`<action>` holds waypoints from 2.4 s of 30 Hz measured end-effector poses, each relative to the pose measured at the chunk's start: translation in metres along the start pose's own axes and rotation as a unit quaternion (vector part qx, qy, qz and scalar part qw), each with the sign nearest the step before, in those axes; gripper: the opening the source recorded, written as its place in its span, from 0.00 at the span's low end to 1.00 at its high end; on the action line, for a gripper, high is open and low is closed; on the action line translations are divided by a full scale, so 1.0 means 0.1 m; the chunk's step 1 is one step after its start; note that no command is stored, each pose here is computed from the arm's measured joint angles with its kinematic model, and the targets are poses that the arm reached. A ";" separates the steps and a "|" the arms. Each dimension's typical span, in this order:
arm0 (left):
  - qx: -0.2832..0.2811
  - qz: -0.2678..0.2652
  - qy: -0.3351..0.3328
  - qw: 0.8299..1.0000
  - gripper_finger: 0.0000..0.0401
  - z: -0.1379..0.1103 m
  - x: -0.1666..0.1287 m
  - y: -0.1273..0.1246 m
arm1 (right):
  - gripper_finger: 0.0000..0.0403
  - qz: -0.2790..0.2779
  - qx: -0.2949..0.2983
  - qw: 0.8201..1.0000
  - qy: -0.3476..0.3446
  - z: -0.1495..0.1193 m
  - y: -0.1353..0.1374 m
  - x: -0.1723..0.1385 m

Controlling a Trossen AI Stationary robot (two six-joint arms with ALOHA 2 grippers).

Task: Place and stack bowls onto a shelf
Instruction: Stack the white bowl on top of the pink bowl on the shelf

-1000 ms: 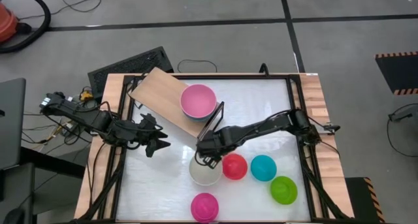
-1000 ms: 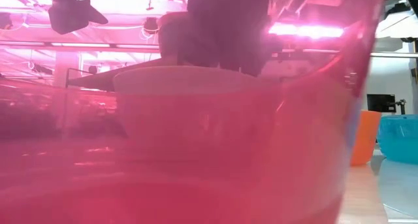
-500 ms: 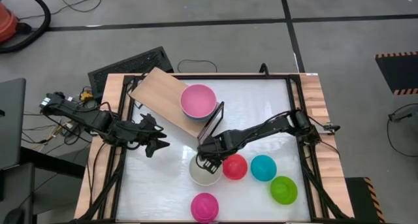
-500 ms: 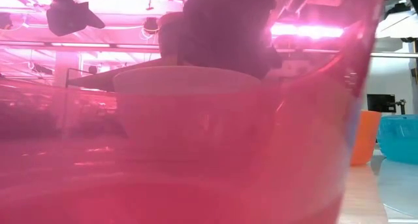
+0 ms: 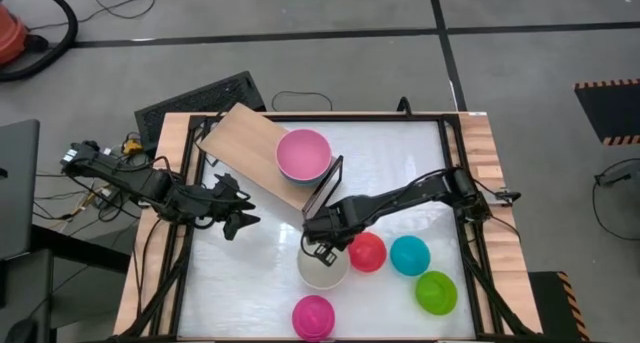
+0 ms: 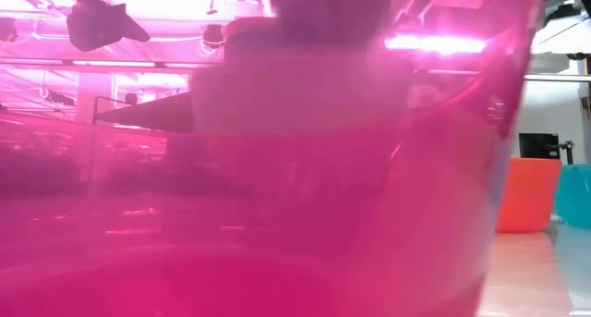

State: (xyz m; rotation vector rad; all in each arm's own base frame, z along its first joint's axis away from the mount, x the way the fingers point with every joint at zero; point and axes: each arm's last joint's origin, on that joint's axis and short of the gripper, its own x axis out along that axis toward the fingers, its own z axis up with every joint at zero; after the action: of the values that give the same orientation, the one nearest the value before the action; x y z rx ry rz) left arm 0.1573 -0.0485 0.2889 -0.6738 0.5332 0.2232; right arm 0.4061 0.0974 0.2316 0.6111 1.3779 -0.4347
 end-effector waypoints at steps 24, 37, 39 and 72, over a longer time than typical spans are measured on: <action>-0.038 0.025 -0.008 0.999 0.60 -0.01 0.00 0.03 | 0.07 0.011 0.077 0.952 -0.296 0.54 -1.17 -2.21; -0.053 0.035 -0.019 0.998 0.60 -0.01 0.00 0.04 | 0.07 -0.002 0.066 0.954 -0.291 1.02 -1.28 -1.90; -0.057 0.037 -0.023 0.997 0.60 0.00 0.00 0.04 | 0.07 -0.011 0.064 0.959 -0.276 1.03 -1.30 -1.85; -0.058 0.059 -0.049 0.995 0.60 0.01 0.00 0.06 | 0.09 0.045 -0.029 0.924 -0.379 1.33 -1.30 -2.05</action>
State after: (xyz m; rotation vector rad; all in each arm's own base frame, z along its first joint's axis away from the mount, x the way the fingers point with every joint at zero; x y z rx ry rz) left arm 0.1552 -0.0433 0.2864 -0.7416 0.4686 0.3998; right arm 0.3965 -0.1005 0.4255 0.3873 0.6169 -0.4866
